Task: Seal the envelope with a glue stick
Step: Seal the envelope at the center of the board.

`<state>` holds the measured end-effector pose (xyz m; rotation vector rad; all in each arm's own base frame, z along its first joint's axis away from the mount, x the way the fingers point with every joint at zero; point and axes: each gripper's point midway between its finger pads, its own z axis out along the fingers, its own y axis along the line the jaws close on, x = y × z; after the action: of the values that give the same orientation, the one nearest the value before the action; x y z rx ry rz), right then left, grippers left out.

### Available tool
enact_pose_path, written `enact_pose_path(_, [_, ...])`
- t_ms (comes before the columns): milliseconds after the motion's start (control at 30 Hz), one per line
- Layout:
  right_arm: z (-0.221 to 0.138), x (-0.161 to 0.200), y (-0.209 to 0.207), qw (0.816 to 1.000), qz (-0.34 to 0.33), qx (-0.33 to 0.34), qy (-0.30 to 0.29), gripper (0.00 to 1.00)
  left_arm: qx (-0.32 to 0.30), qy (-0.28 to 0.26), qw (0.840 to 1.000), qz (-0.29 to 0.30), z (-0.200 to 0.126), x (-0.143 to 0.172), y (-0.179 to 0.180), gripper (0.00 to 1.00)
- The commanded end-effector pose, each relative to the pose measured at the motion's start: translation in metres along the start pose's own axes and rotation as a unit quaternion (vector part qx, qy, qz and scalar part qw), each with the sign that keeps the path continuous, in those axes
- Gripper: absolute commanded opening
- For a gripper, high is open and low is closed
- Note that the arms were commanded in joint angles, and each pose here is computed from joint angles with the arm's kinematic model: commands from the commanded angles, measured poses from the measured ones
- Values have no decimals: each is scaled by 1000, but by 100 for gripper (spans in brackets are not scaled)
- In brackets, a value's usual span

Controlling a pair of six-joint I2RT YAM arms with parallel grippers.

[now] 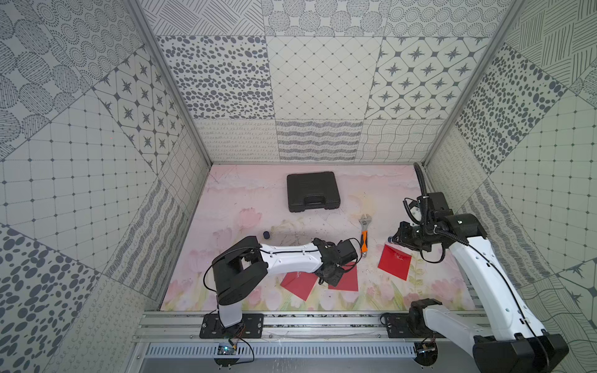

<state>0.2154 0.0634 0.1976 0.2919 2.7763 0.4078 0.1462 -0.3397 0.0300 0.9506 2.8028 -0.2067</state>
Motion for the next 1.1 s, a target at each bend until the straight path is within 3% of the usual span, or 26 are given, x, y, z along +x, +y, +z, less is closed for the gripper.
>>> enact_pose_path(0, [-5, -6, 5, 1000, -10, -8, -6, 0, 27, 33, 999, 0, -4, 12, -7, 24])
enact_pose_path(267, [-5, -5, 5, 1000, -11, -8, -2, 0, 40, 13, 999, 3, 5, -6, -20, 18])
enact_pose_path(533, [-4, -4, 6, 1000, -13, -10, 0, 0, 0, 11, 1000, 5, 15, -10, -8, 15])
enact_pose_path(800, [-1, -1, 4, 1000, -13, -9, 8, 0, -58, 63, 996, 27, 34, 20, 1, 15])
enact_pose_path(967, [-2, -1, 4, 1000, -14, -10, 8, 0, -124, 116, 984, 50, 47, 55, 14, 14])
enact_pose_path(1067, [-2, -1, 5, 1000, -13, -10, 9, 0, -139, 122, 981, 56, 48, 61, 17, 13])
